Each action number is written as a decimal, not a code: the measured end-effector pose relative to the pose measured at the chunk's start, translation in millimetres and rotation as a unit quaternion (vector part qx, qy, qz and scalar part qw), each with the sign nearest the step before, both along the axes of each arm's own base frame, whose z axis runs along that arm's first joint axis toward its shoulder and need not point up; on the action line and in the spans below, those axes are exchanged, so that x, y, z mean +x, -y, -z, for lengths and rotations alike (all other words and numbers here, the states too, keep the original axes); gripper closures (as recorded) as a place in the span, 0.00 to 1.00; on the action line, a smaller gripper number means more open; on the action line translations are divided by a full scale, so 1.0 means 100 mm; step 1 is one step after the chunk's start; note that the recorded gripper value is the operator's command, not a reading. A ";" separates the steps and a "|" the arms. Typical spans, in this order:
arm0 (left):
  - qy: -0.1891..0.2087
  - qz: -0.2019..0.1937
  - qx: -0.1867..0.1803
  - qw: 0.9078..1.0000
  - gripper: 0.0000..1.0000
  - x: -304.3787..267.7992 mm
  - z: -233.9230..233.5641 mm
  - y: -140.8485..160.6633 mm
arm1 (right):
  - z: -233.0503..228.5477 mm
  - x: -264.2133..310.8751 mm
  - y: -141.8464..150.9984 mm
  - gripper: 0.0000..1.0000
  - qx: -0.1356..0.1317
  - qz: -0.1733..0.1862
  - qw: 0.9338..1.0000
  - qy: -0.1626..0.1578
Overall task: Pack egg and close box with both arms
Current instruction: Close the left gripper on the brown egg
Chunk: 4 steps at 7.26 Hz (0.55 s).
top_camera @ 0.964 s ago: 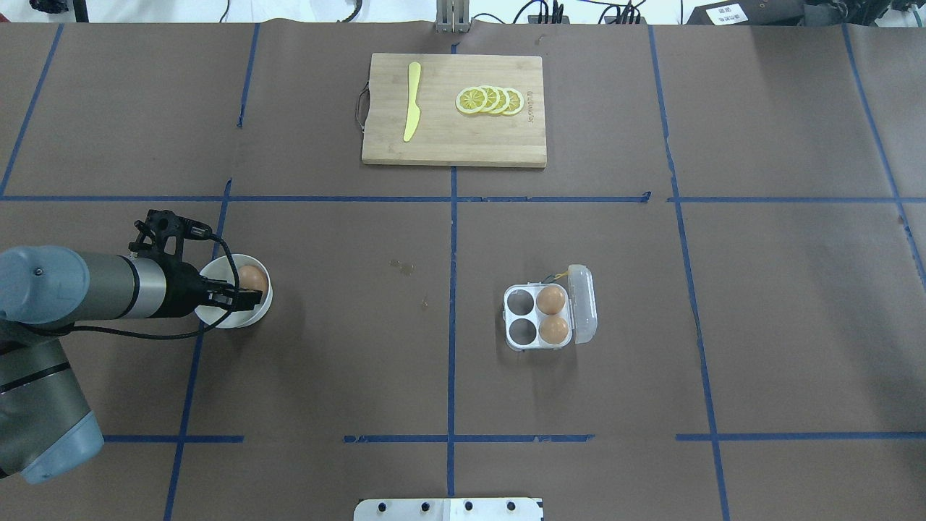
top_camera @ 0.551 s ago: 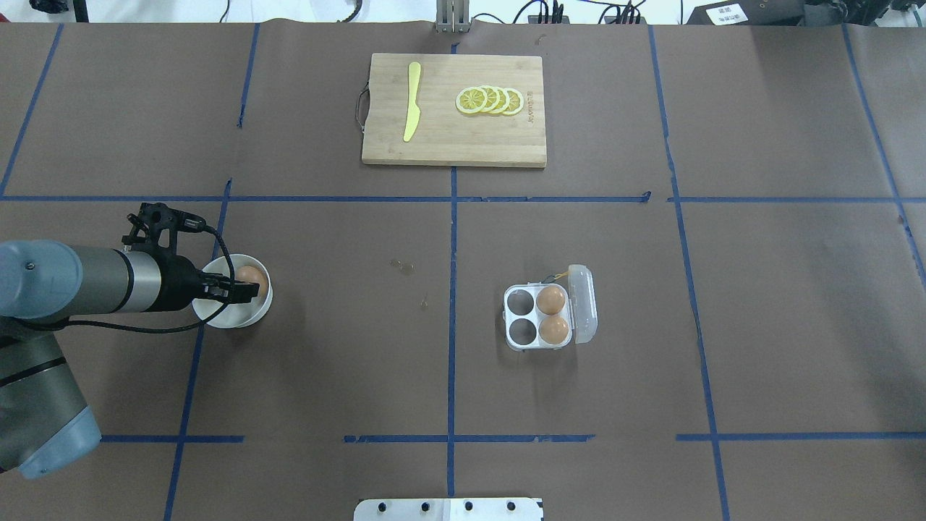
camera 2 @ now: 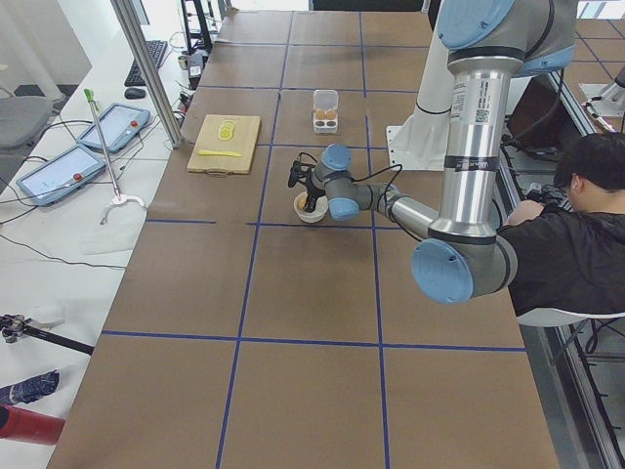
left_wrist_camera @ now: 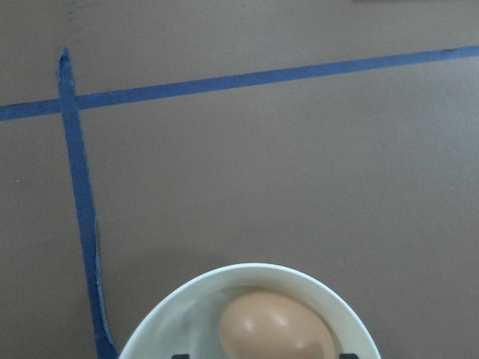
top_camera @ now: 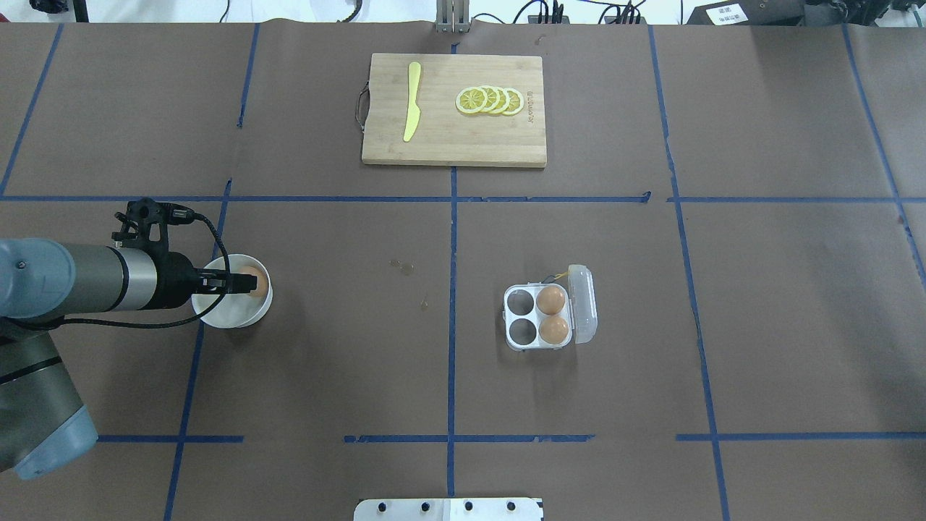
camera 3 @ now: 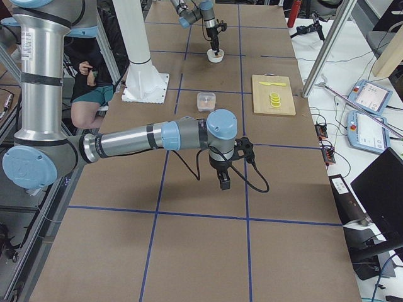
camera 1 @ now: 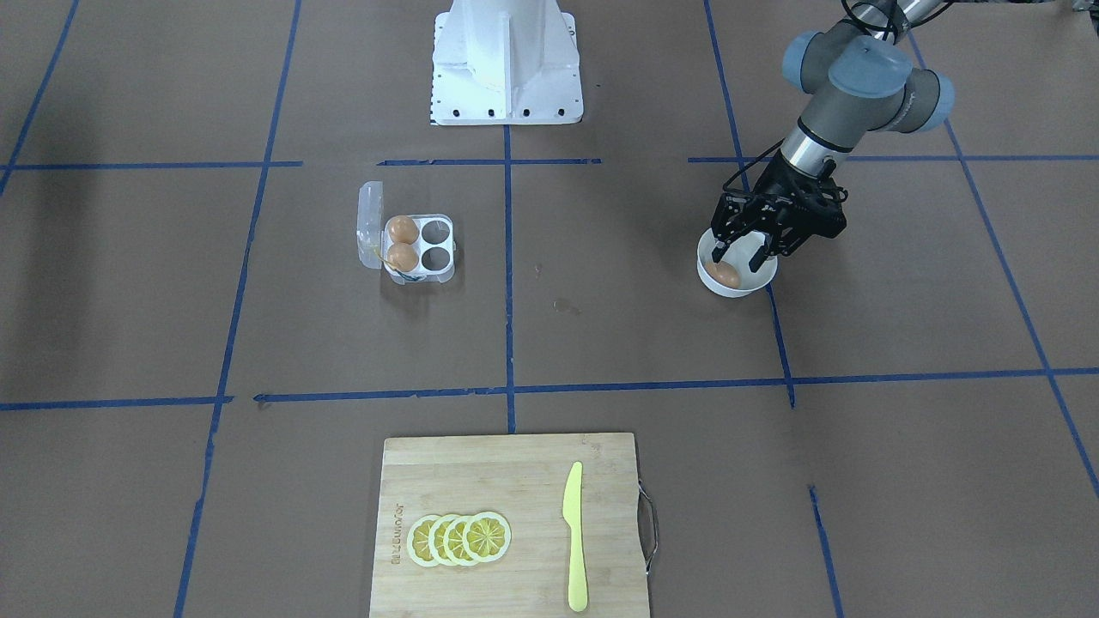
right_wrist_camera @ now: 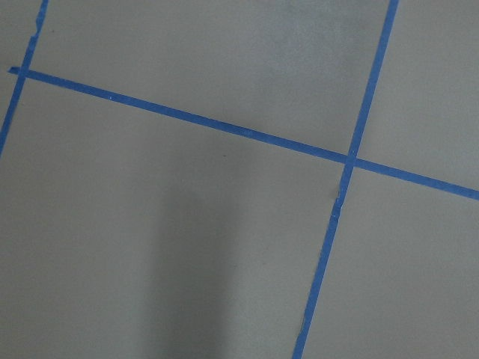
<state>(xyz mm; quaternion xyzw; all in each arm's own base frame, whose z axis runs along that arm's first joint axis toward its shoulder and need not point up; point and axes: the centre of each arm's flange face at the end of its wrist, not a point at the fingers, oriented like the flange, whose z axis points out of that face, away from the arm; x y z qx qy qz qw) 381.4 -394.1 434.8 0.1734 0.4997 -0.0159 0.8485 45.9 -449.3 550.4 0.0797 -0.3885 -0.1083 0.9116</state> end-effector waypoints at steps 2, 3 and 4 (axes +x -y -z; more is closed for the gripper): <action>-0.002 0.024 -0.017 1.000 0.35 0.03 -0.01 0.04 | 0.00 0.00 0.00 0.00 0.000 0.000 1.000 0.000; -0.004 0.033 -0.026 0.999 0.35 0.04 -0.01 0.05 | 0.00 0.00 0.00 0.00 0.000 0.000 1.000 0.000; -0.006 0.040 -0.034 0.999 0.35 0.04 -0.01 0.06 | 0.01 0.00 0.00 0.00 0.001 0.000 1.000 0.000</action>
